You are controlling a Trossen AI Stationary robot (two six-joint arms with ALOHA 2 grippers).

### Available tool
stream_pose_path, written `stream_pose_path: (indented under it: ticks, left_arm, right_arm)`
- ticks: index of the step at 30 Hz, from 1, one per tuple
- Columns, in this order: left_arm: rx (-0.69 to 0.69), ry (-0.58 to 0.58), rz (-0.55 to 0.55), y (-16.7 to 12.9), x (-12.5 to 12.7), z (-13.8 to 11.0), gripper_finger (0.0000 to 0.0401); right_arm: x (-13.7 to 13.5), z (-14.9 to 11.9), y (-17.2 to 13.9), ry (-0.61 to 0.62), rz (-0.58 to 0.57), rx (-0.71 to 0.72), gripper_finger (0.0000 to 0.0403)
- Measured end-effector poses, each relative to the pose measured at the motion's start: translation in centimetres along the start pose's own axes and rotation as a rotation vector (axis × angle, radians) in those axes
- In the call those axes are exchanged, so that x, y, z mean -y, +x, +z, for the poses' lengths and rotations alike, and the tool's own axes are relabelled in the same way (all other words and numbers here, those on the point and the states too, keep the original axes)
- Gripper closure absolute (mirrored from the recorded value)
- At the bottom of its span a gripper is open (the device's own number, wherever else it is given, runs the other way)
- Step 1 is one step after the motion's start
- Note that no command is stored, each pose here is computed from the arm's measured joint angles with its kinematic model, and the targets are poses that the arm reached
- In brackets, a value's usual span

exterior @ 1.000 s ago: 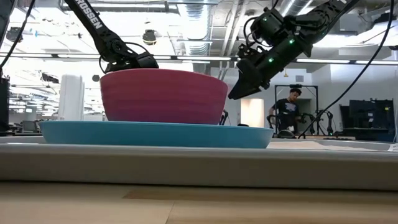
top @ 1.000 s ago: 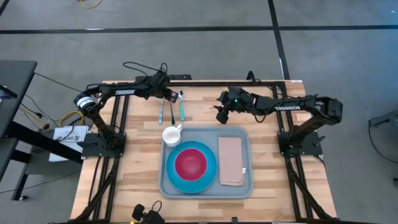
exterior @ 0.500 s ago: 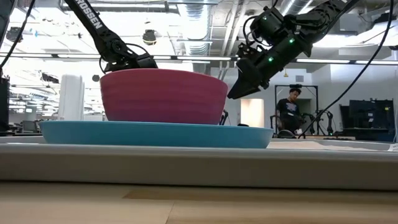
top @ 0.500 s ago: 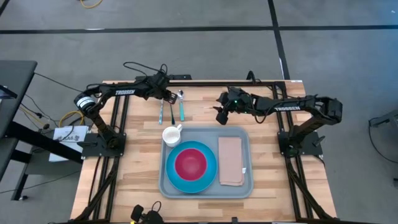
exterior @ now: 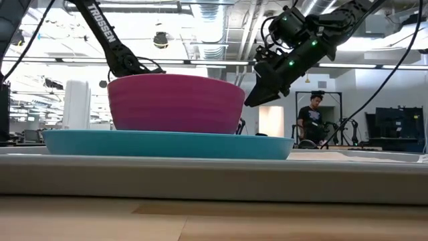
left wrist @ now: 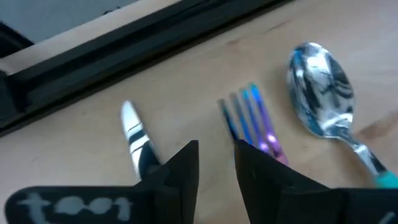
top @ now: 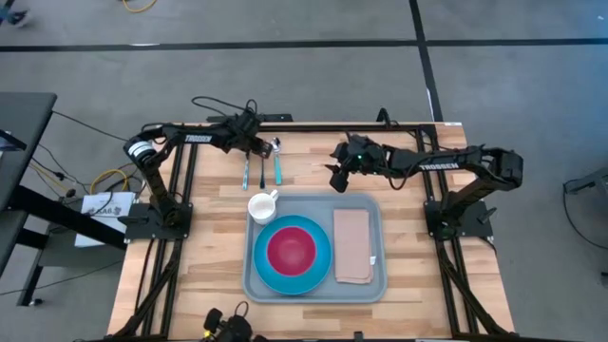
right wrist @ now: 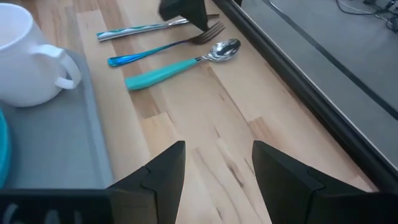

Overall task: Set up tray
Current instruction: Put the purple fork on the gray napkin

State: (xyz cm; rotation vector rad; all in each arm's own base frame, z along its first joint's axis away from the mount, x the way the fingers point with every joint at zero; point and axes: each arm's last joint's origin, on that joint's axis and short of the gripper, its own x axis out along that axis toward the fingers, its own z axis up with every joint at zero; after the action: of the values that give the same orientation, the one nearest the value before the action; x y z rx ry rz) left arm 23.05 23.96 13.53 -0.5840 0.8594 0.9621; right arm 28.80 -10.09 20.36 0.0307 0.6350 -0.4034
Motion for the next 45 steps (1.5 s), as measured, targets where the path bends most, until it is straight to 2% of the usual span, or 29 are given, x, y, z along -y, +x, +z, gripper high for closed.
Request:
stream_pose_path:
  ticks: [9, 14, 24, 30, 36, 40, 45]
  left_arm:
    - [0.024, -0.024, 0.006, 0.1, -0.8, 0.5, 0.0311]
    - [0.029, -0.026, -0.104, 0.1, -0.7, 0.8, 0.0311]
    - [0.048, -0.012, -0.091, 0.1, -0.7, 0.9, 0.0311]
    - [0.047, -0.018, -0.122, 1.8, -0.7, 0.7, 0.0311]
    - [0.076, -0.012, -0.11, 1.9, -0.8, 0.9, 0.0311]
    - [0.078, 0.035, -0.12, 1.9, -0.8, 1.0, 0.0323]
    - [0.075, 0.044, -0.113, 1.9, -0.8, 0.9, 0.0357]
  right_arm:
    - [-0.6, -0.5, -0.1, -0.018, 0.019, -0.05, 0.0225]
    - [-0.8, -0.6, -0.1, -0.023, 0.024, -0.067, 0.0222]
    - [-0.8, -0.7, -0.1, -0.024, 0.025, -0.069, 0.0225]
    - [-0.8, -0.6, -0.1, -0.024, 0.024, -0.065, 0.0227]
    - [-0.8, -0.6, -0.1, -0.029, 0.024, -0.062, 0.0225]
    - [-0.8, -0.6, -0.1, -0.033, 0.023, -0.062, 0.0227]
    - [-0.8, -0.6, -0.1, -0.033, 0.023, -0.062, 0.0225]
